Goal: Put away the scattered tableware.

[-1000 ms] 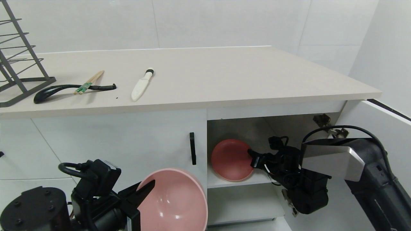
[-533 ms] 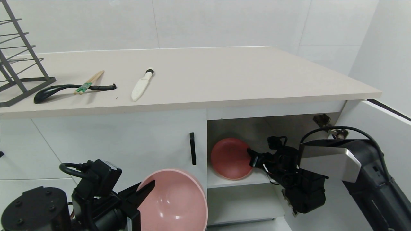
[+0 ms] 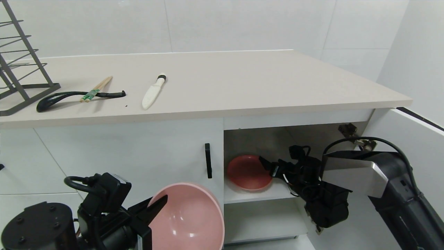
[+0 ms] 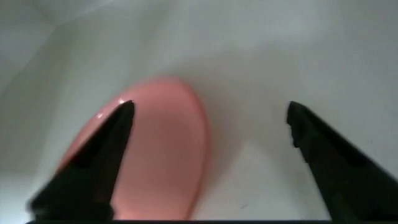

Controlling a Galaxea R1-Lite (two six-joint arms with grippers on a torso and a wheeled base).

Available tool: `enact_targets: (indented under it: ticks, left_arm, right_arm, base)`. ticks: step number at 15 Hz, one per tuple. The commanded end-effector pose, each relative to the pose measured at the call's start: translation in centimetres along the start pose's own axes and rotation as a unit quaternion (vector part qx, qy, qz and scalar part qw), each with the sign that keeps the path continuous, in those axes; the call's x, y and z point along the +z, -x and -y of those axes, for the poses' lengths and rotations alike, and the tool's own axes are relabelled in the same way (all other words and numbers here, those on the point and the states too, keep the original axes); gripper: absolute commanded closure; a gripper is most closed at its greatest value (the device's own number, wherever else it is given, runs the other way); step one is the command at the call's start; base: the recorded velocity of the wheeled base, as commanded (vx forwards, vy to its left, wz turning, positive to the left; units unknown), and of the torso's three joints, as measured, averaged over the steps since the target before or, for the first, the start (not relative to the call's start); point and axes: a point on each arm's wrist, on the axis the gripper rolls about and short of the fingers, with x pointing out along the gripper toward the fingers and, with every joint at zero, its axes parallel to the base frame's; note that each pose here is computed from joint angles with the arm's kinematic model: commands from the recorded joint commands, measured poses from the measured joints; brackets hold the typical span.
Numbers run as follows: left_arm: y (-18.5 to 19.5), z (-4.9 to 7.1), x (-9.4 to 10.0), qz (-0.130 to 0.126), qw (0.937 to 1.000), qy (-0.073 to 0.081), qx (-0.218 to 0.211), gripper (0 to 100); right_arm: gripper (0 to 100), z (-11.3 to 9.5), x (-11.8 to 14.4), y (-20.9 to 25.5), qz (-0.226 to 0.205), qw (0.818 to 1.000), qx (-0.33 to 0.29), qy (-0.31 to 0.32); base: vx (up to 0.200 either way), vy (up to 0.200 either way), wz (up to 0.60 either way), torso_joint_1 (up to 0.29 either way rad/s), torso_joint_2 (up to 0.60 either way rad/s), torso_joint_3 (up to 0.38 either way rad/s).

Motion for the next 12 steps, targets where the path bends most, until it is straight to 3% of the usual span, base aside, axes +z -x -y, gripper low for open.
enact_targets:
  ticks: [1, 2, 4, 5, 8, 10, 12]
  left_arm:
    - [0.0, 0.0, 0.0, 0.000, 1.0000, 0.000, 0.000, 100]
    - [0.0, 0.0, 0.0, 0.001, 1.0000, 0.000, 0.000, 100]
    - [0.1, 0.6, 0.1, 0.005, 0.9998, -0.004, -0.016, 100]
    - [0.2, 0.9, 0.1, 0.007, 0.9996, -0.009, -0.027, 100]
    - [0.2, 2.6, 0.0, 0.013, 0.9969, -0.025, -0.073, 100]
    - [-0.6, 3.8, 0.0, 0.023, 0.9946, -0.027, -0.097, 100]
    - [-2.5, 4.6, -0.5, 0.025, 0.9945, -0.028, -0.098, 100]
  right_arm:
    - [0, -0.2, 1.8, 0.5, 0.021, 1.000, -0.008, 0.010]
    - [0, -0.5, 2.2, 0.7, 0.023, 1.000, -0.008, 0.013]
    - [0, -4.9, 3.7, 5.9, -0.018, 0.997, 0.017, 0.067]
    - [0, -6.0, 4.1, 8.1, -0.034, 0.996, 0.025, 0.074]
    - [0, -7.4, 5.6, 12.1, -0.042, 0.994, 0.032, 0.097]
    - [0, -7.6, 5.7, 13.5, -0.037, 0.989, -0.006, 0.142]
    - [0, -8.1, 5.7, 15.1, -0.038, 0.988, -0.026, 0.148]
  base:
    - [0.000, 0.000, 0.00, 0.000, 0.00, 0.000]
    - [0.000, 0.000, 0.00, 0.000, 0.00, 0.000]
    - [0.000, 0.000, 0.00, 0.000, 0.00, 0.000]
    - [0.000, 0.000, 0.00, 0.000, 0.00, 0.000]
    - [0.000, 0.000, 0.00, 0.000, 0.00, 0.000]
    - [0.000, 0.000, 0.00, 0.000, 0.00, 0.000]
    - [0.000, 0.000, 0.00, 0.000, 0.00, 0.000]
